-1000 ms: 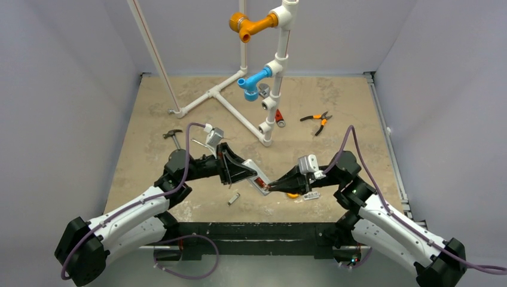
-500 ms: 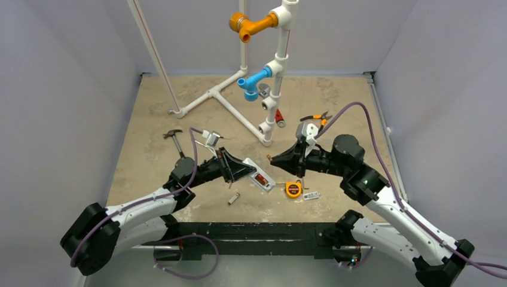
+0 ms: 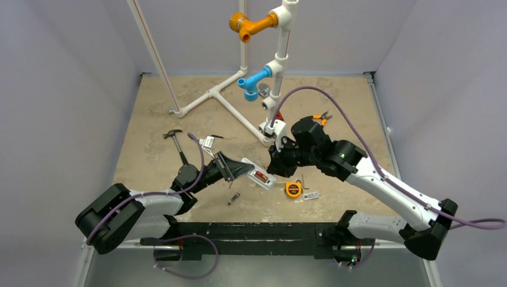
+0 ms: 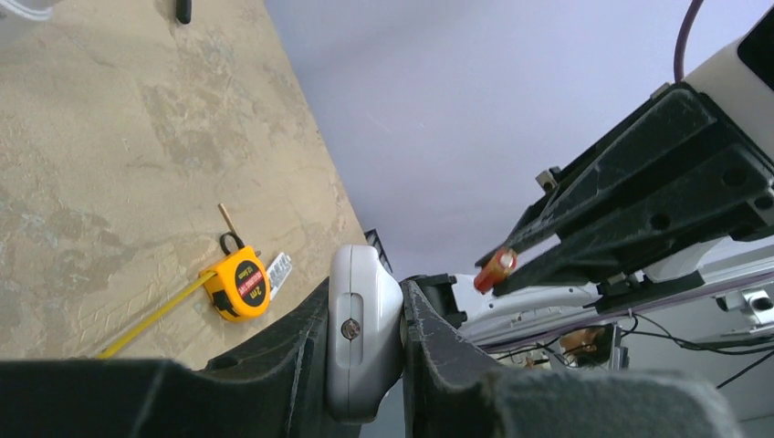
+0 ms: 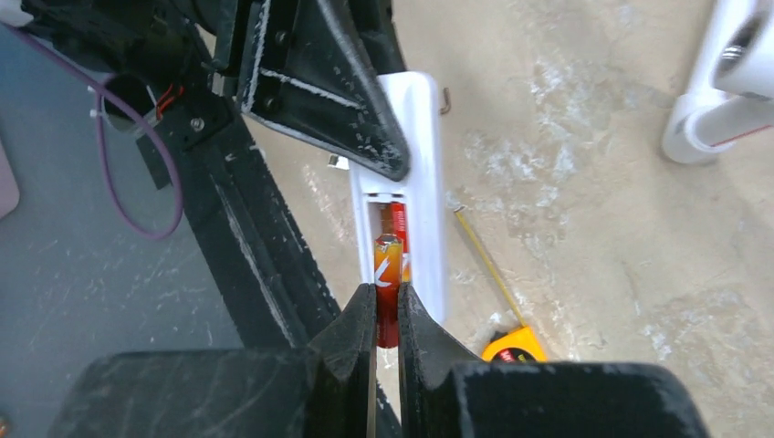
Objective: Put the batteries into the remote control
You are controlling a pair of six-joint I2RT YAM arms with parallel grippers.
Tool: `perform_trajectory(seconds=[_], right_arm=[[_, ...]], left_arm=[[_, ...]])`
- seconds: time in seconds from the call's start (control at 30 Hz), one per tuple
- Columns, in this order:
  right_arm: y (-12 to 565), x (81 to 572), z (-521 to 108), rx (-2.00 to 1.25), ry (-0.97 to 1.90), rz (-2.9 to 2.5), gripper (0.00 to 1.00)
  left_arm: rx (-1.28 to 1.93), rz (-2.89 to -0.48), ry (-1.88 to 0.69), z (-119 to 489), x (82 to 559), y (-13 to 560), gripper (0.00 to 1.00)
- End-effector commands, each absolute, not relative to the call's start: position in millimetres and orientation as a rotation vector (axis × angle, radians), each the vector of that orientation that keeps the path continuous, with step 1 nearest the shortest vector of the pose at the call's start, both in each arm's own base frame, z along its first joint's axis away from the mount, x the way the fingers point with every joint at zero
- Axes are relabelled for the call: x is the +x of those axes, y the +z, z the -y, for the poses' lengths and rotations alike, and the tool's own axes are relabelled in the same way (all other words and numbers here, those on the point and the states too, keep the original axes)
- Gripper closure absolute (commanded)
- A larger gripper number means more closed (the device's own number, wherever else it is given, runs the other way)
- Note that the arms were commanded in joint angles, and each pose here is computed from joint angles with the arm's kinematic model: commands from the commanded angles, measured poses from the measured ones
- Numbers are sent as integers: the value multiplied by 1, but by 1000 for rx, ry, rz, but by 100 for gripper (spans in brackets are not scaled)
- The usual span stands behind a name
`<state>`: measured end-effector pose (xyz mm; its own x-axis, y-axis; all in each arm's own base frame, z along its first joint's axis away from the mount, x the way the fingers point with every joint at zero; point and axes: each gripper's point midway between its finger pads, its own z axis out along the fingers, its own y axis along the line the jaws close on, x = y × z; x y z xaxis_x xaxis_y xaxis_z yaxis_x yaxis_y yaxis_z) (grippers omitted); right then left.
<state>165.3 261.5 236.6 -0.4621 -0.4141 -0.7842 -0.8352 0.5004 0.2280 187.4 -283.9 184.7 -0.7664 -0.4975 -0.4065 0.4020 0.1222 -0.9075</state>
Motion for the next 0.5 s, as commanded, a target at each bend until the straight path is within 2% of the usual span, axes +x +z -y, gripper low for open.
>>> perform_trajectory(seconds=[0.0,0.47], right_arm=[[224,157,-263,-1092,690,-2234,100],[198,169,-288,-1071,626,-2333,100]], left_arm=[[-158,-1610,-1765,278,193,209,100],[-176,-1635,-1747,277,194,202,100]])
